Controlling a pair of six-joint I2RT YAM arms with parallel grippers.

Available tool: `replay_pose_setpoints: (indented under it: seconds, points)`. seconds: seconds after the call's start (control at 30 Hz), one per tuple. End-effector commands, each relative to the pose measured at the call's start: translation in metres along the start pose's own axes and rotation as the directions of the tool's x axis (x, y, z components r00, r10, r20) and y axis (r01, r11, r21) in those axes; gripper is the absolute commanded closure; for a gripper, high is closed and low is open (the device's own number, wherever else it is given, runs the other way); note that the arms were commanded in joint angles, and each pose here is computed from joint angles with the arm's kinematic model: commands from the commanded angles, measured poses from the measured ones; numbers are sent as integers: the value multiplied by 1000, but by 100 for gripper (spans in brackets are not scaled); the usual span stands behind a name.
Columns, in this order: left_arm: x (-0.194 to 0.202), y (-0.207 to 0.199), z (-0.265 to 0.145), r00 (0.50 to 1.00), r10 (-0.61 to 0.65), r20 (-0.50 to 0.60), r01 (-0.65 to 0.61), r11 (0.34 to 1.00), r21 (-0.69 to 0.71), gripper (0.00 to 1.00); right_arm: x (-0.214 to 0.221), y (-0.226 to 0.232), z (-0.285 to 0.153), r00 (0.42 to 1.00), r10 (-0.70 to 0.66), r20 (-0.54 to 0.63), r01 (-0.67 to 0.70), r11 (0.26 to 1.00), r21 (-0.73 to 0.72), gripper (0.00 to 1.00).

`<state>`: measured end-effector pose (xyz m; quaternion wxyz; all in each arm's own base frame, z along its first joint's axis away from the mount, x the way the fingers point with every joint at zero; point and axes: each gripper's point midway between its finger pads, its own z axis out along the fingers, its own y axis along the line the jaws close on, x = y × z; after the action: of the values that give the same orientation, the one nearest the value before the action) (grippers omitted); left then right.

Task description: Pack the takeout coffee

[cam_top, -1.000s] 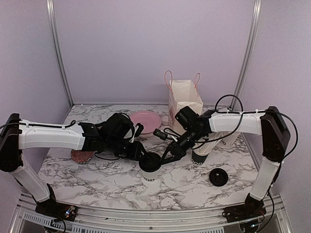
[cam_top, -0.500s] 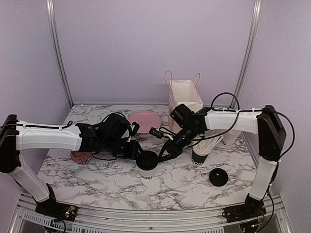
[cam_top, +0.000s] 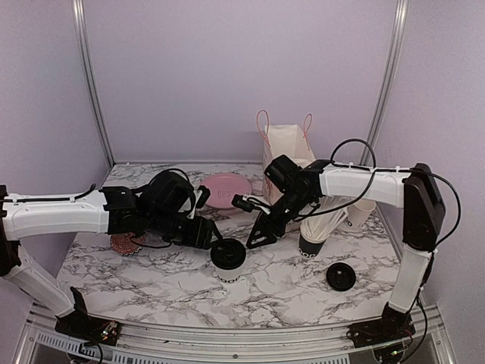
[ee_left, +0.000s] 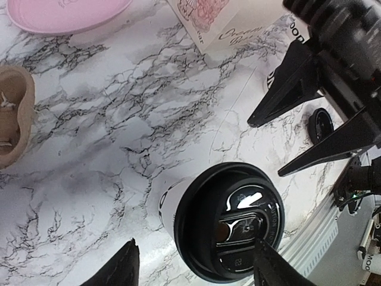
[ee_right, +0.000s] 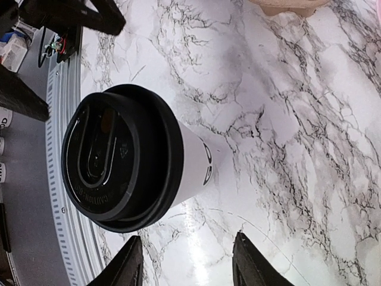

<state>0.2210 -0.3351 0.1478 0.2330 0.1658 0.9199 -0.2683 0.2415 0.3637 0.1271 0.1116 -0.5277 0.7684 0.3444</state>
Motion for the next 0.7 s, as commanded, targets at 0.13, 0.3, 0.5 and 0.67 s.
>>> replay_pose_setpoints:
  seconds: [0.13,0.3,0.5,0.67]
  points:
    - [-19,11,-9,1000,-1,29,2,1000,-29,41,7,25,-2,998,-59,-13,58,996,-62,38]
    - [-21,-5,0,1000,20,-4,-19,998,68,57,5,35,5,997,-70,-20,68,994,-91,18]
    - [-17,-10,11,1000,18,-22,-15,995,101,57,6,27,15,998,-45,-51,41,996,-84,17]
    - [-14,-6,20,999,20,-40,-16,996,88,68,1,20,21,998,-24,-57,19,997,-74,18]
